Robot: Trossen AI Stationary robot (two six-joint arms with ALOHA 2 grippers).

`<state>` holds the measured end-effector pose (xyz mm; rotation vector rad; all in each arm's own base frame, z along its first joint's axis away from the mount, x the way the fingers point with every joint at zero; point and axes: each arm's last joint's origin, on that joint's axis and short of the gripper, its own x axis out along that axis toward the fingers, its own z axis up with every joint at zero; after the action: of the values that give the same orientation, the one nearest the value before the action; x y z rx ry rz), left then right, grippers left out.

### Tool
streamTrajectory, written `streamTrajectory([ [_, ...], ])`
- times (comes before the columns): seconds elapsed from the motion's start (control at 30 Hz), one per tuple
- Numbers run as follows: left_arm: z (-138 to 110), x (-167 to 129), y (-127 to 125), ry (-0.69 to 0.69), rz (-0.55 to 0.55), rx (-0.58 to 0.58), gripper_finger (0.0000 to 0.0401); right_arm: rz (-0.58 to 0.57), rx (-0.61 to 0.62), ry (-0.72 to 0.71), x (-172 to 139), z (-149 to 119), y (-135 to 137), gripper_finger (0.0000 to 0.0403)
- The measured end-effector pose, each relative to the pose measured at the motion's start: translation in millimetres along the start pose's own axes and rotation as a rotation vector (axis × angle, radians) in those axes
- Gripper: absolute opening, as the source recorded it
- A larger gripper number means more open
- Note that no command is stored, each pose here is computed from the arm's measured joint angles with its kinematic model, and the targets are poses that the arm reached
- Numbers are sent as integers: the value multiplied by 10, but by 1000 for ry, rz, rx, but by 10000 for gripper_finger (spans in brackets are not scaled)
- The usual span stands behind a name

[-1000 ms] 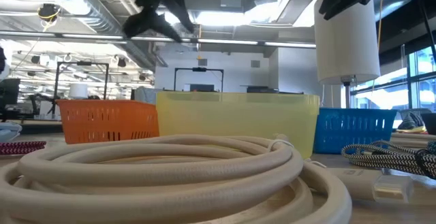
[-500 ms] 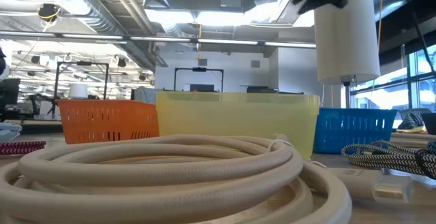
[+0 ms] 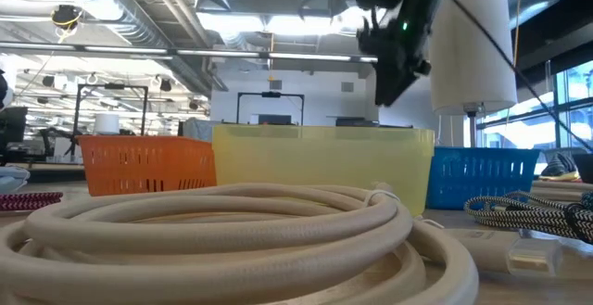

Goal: Pick & Place USB Port
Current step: Put the purple patterned usb cable into the blue bin

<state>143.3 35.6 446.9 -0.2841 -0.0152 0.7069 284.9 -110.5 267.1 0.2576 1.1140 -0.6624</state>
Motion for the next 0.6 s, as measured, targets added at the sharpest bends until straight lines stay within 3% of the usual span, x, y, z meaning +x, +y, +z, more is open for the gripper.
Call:
streamTrajectory([
  [0.33, -11, 22, -11, 6, 1, 4, 158, 35, 96, 134, 485, 78, -279, 184],
  [0.6, -12, 22, -11, 7, 0, 4, 158, 6, 54, 151, 772, 116, -295, 184],
])
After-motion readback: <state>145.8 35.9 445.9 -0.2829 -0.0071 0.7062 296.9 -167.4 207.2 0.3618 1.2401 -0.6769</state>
